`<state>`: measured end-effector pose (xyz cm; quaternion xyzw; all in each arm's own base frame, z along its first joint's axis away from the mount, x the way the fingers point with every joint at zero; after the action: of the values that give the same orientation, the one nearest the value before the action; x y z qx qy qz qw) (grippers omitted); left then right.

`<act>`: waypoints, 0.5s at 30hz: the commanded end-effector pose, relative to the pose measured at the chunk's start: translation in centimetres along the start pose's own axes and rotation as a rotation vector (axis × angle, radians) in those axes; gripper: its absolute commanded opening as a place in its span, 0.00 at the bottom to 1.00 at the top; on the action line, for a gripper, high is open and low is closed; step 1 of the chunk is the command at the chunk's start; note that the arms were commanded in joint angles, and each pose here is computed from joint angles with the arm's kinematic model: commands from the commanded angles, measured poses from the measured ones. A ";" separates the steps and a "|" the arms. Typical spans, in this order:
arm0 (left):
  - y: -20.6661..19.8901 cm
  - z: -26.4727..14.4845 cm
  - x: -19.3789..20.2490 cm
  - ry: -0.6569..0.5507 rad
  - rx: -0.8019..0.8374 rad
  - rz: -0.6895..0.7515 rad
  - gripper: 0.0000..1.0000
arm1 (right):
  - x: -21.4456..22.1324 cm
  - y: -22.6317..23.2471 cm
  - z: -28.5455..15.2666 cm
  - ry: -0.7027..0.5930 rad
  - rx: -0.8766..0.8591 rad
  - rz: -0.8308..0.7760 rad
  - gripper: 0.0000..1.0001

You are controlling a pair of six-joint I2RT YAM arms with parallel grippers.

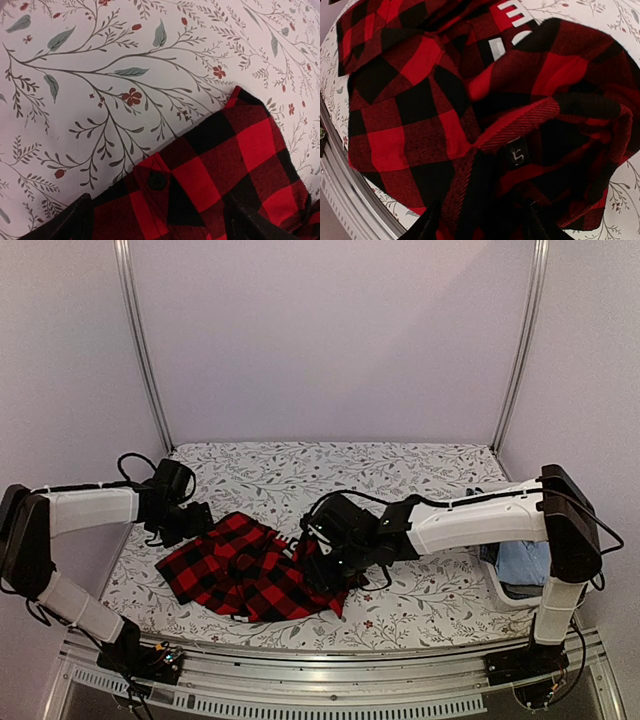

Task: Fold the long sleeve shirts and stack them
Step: Flatten out the square-folded shirt at the center of the board.

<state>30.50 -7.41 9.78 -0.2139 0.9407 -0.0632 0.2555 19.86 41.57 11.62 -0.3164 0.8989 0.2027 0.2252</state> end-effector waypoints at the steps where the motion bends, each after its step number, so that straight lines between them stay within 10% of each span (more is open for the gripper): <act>1: 0.4 2.3 0.9 0.061 0.020 0.019 0.87 | 0.6 -1.0 0.7 0.042 0.067 0.018 0.39; 6: 0.3 3.6 2.6 0.144 0.051 0.034 0.58 | 0.7 -4.8 0.6 0.053 0.175 0.074 0.07; 10: -1.0 2.6 4.6 0.201 0.116 0.052 0.19 | -2.1 -10.6 -0.8 -0.019 0.292 0.169 0.02; 15: -3.6 -0.2 8.4 0.266 0.212 0.079 0.00 | -9.2 -18.0 -2.2 -0.158 0.395 0.243 0.00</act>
<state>28.02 -10.78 5.86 -0.1642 0.9624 -0.1228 0.1782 30.00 34.03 10.57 -0.1912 0.9446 0.0975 0.2482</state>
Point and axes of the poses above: each gripper's point midway between its finger pads, its own z axis out along the fingers, its own y axis along the line the jaws close on, x = y × z, the point moved 4 cm from there along -z, back along the fingers, and after that the axes turned 3 degrees about -z, right-handed, at the moved point
